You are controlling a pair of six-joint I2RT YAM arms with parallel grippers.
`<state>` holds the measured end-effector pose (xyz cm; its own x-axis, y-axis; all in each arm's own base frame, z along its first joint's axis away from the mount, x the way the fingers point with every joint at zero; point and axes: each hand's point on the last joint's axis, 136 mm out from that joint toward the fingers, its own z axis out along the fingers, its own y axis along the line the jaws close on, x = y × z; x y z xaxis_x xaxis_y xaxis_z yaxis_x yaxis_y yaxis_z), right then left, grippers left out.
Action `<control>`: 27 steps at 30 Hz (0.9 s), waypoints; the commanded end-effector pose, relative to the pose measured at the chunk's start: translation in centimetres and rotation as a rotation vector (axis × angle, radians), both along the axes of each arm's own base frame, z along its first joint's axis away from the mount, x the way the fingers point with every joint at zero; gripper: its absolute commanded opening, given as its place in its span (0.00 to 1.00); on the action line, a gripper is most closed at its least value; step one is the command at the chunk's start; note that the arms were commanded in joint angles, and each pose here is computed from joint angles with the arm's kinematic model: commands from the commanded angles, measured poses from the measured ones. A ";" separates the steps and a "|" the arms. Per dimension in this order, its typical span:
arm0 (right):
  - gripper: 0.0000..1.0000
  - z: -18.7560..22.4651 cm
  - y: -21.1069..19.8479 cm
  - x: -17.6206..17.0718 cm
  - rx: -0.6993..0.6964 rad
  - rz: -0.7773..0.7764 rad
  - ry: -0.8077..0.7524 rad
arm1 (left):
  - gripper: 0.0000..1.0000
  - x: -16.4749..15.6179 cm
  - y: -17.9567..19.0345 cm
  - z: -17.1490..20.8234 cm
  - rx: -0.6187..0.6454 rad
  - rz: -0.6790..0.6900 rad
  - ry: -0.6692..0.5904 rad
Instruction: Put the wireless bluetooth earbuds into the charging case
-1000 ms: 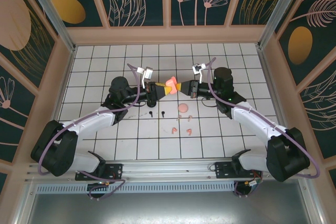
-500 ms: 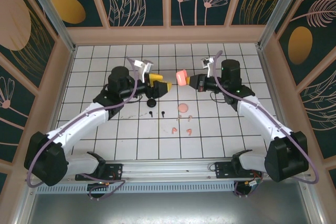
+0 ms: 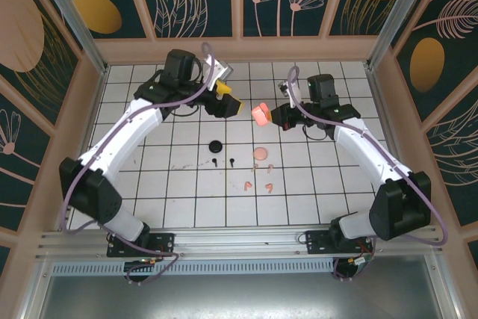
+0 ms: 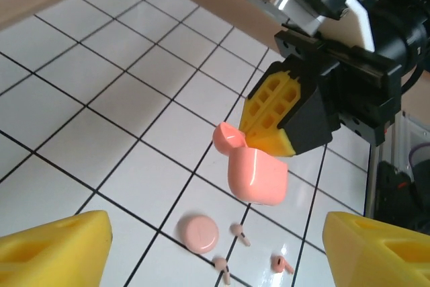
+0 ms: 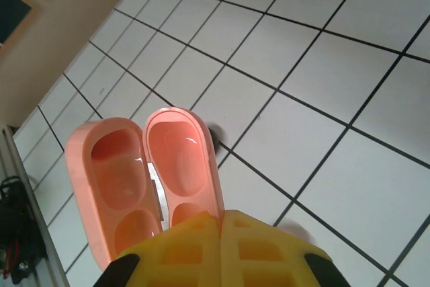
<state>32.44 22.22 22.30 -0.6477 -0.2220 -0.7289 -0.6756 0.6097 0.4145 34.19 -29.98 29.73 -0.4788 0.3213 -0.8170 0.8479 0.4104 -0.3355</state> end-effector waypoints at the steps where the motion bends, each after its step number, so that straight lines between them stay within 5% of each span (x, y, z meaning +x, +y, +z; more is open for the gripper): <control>1: 0.00 -1.0 -0.2 -0.1 -0.048 0.049 -0.030 | 0.77 -1.4 -0.1 -1.2 0.036 -0.120 0.083; 12: 0.00 0.6 1.5 -0.1 0.031 0.127 -0.030 | 0.66 -0.8 -2.0 -4.1 0.011 -0.222 0.235; 27: 0.00 0.6 3.3 -0.1 0.041 0.179 -0.012 | 0.65 -1.1 -3.4 -4.2 -0.056 -0.295 0.291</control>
